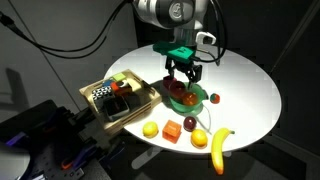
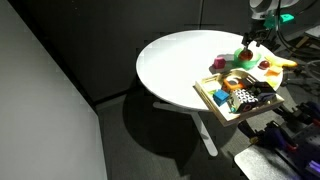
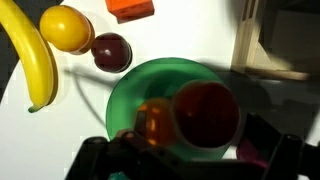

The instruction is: Pick up the red toy apple and put it in the green bowl

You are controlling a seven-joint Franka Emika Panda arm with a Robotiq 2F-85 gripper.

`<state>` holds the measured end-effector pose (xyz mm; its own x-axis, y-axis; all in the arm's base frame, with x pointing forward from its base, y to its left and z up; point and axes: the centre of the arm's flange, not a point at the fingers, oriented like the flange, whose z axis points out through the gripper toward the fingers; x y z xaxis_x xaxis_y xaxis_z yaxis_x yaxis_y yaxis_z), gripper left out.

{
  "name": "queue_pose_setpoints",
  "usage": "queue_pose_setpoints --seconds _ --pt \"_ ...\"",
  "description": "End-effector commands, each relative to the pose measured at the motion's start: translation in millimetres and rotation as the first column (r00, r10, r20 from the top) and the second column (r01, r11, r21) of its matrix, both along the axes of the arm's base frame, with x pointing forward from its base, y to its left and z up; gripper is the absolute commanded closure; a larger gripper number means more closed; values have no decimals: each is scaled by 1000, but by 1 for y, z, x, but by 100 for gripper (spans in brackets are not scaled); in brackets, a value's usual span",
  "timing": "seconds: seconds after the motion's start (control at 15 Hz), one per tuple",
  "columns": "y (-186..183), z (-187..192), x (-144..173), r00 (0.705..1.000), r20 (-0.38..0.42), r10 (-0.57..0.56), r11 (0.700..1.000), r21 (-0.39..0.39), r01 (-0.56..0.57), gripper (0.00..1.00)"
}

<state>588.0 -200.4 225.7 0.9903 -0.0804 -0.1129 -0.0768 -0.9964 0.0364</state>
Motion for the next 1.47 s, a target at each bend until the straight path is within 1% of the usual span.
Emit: queue_pose_setpoints --seconds 0.0,0.2,0.6,1.07,1.4 --pt "-4 12 -7 1000 -8 -16 1000 15 16 0" --pt "-4 21 -16 1000 -13 -12 1000 29 12 0" --pt "-1 41 -34 999 25 -22 998 51 20 0" --pt "10 66 -58 998 38 -45 996 78 42 0" --pt "18 93 -68 996 78 -48 996 82 42 0"
